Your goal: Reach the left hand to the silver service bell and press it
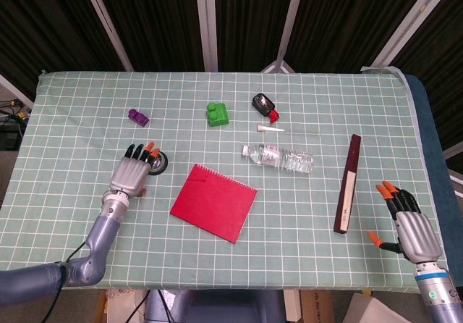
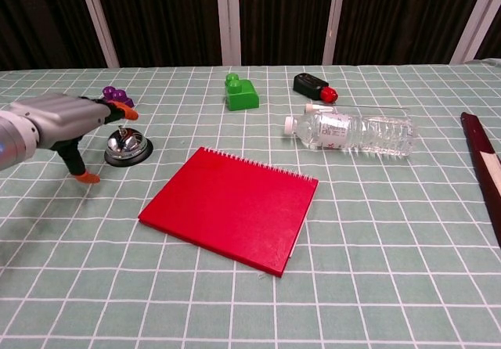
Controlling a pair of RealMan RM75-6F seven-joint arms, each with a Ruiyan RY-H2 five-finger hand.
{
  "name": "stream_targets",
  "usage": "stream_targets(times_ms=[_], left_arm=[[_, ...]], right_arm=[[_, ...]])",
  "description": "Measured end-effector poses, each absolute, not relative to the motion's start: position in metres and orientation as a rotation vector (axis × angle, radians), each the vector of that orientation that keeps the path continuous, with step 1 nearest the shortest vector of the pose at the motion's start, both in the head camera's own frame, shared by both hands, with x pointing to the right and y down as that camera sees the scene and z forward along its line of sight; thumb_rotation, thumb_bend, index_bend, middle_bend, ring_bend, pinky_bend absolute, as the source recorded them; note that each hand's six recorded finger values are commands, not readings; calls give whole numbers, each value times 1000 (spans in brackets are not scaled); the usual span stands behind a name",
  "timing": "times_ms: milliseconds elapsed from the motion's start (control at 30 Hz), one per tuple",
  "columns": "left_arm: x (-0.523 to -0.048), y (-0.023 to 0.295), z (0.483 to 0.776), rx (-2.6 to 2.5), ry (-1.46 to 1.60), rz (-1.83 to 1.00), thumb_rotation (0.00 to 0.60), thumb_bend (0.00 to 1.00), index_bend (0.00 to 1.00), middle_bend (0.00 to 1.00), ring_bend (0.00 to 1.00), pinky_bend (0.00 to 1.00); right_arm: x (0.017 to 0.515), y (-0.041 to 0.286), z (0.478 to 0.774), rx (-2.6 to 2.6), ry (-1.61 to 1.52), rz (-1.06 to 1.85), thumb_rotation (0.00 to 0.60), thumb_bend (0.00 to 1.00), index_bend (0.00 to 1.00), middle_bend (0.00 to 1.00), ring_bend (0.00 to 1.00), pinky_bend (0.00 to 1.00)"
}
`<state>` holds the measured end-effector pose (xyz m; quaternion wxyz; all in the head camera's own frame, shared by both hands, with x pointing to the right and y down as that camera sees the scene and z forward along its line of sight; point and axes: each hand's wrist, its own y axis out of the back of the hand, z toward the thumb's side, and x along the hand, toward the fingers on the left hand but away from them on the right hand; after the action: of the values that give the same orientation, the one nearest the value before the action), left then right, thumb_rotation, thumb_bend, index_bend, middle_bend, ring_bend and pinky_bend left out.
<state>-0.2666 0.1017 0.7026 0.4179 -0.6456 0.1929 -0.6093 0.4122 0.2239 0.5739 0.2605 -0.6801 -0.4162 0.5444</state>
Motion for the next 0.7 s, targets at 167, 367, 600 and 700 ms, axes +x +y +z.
stream_targets(times_ms=[167,367,600,700], left_arm=[[-260,84,673,-1631,603,-1455,600,423,0,0,0,0],[-278,79,640,-1598,650,-1401,600,530,0,0,0,0],[-327,116,614,-1589,705,-1422,600,578,0,0,0,0],[-357,144,605,-1573,710,-1468,600,611,0,0,0,0]], right_arm=[[412,224,574,-1840,-1129,1474,600,289,0,0,0,0],[412,224,574,-1837,-1124,1473,600,289,0,0,0,0],[412,225,574,-1831,-1113,1477,600,289,0,0,0,0],[412,225,574,-1828,-1108,1479,600,288,0,0,0,0]])
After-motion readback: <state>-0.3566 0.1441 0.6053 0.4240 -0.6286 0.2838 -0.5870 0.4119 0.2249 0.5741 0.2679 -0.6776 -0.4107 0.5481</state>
